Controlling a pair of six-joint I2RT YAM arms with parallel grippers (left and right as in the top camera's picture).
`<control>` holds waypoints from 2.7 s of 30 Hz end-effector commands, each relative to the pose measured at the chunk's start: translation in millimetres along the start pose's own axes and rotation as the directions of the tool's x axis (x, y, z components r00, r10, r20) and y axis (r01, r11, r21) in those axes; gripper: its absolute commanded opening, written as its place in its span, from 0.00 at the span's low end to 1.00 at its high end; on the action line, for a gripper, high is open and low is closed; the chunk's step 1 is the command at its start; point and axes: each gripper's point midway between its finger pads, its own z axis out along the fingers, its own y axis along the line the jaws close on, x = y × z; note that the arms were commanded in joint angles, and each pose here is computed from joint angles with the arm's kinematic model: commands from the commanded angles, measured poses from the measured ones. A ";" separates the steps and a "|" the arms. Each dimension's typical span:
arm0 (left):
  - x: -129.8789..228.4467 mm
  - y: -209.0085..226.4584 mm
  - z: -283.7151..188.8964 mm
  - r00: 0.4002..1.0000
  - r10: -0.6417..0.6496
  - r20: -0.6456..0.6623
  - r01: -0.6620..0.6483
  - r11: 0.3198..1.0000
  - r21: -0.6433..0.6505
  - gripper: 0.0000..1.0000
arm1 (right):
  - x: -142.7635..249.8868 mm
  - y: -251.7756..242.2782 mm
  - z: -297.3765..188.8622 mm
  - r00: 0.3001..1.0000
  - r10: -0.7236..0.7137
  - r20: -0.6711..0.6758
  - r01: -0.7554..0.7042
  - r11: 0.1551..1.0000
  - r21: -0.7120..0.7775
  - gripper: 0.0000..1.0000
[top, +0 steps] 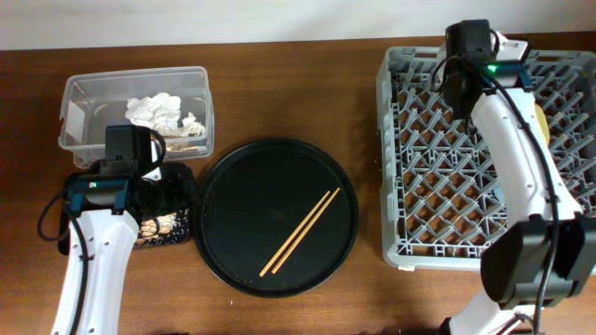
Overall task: Sort waste into correct bins and load items into the dishwasher rack
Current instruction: 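Lift the white plate and stand it upright in the rack, then move the right gripper to the chopsticks on the black tray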
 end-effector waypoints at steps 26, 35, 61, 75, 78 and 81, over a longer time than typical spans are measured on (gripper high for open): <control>-4.3 1.3 -6.0 1.000 -0.017 0.024 0.017 1.000 -0.002 0.99 | 61.1 2.2 -5.8 0.930 0.271 -0.247 -0.272 0.962 0.032 0.04; -4.3 1.3 -6.0 1.000 -0.017 0.024 0.017 1.000 -0.002 0.99 | 79.9 29.6 1.0 0.904 0.238 -0.355 -0.263 0.964 -0.024 0.08; -4.2 1.2 -5.8 1.000 -0.017 0.023 0.017 1.000 -0.002 0.99 | 180.6 154.8 -208.0 0.784 -0.481 -0.391 -0.032 0.599 -0.800 0.45; -4.0 1.3 -5.8 1.000 -0.017 0.023 0.017 1.000 -0.002 0.99 | 343.5 230.6 -195.0 0.770 -0.463 -0.439 -0.034 0.656 -0.754 0.43; -4.0 1.3 -5.8 1.000 -0.017 0.023 0.017 1.000 -0.002 0.99 | 347.0 240.2 -189.0 0.777 -0.459 -0.431 -0.028 0.659 -0.752 0.43; -4.0 1.3 -5.8 1.000 -0.017 0.023 0.017 1.000 -0.002 0.99 | 348.5 246.3 -186.8 0.779 -0.457 -0.429 -0.030 0.656 -0.754 0.44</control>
